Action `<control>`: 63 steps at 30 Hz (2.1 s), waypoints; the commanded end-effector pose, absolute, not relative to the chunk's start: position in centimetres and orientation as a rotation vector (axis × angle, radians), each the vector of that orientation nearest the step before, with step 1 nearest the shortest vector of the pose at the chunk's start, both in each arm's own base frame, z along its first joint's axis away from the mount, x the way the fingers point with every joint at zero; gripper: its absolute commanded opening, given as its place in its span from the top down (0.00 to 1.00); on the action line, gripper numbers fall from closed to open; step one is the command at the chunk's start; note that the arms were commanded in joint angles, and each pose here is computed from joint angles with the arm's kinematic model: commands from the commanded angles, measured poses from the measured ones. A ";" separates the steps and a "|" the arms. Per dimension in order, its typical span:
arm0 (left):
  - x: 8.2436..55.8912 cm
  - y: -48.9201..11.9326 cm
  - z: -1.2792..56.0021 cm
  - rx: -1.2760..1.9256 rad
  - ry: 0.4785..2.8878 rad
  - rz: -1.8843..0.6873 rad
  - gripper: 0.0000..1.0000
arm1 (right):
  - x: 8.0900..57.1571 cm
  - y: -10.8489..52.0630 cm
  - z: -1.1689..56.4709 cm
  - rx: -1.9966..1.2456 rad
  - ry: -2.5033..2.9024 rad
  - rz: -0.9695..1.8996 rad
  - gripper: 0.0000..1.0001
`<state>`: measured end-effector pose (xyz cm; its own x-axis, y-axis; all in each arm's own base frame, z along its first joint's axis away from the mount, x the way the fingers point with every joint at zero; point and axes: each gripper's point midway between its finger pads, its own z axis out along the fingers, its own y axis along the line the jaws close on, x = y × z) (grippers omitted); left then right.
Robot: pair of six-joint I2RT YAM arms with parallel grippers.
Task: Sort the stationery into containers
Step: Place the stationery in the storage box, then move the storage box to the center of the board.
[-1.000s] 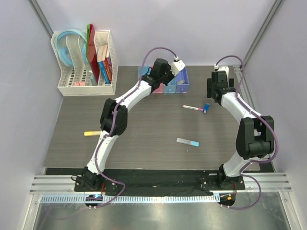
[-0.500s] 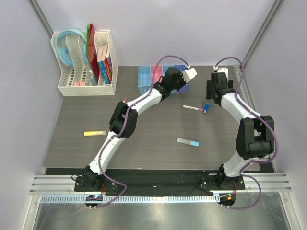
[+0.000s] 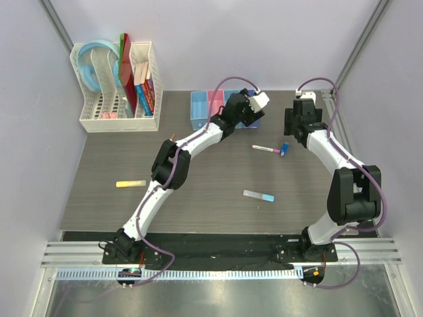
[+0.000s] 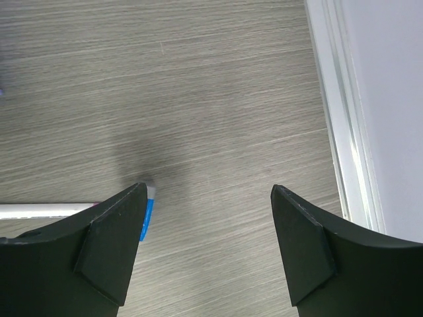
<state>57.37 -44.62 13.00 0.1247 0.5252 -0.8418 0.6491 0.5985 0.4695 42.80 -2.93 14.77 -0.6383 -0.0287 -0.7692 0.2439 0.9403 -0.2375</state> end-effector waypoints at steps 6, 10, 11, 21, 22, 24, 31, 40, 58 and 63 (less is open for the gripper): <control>57.5 -39.2 27.0 0.774 1.467 -0.022 0.16 | 47.9 -0.4 16.7 0.162 2.168 -0.245 0.20; 58.2 -33.1 28.3 0.710 1.531 0.145 0.16 | 50.5 1.1 18.2 0.137 2.132 -0.182 0.20; 58.2 -31.1 27.2 0.708 1.585 0.206 0.16 | 51.1 1.3 17.5 0.135 2.144 -0.174 0.20; 60.1 -16.3 19.2 0.628 1.883 0.477 0.13 | 57.5 6.6 17.6 0.024 2.130 -0.059 0.13; 60.1 -16.1 17.8 0.647 1.908 0.481 0.13 | 58.3 7.3 18.2 0.011 2.111 -0.044 0.12; 60.0 -16.3 16.3 0.688 1.932 0.480 0.13 | 59.6 8.2 17.6 -0.014 2.113 -0.025 0.09; 59.9 -17.2 13.2 0.748 1.990 0.432 0.11 | 61.8 9.8 15.1 -0.078 2.129 0.006 0.02; 59.6 -17.3 11.4 0.767 2.036 0.420 0.10 | 61.7 10.5 10.8 -0.159 2.193 -0.068 0.02; 59.5 -18.3 20.0 0.507 1.902 0.271 0.09 | 59.6 11.2 7.5 -0.217 2.256 -0.137 0.02; 58.7 -18.8 21.3 0.480 1.860 0.208 0.09 | 59.1 11.7 7.0 -0.231 2.264 -0.139 0.02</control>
<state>58.85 -17.51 15.32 -0.3923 0.5283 -0.7530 0.2607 0.8489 0.4597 59.88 11.07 6.63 -0.6344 -0.1862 -0.7502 -0.1038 0.9823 -0.1560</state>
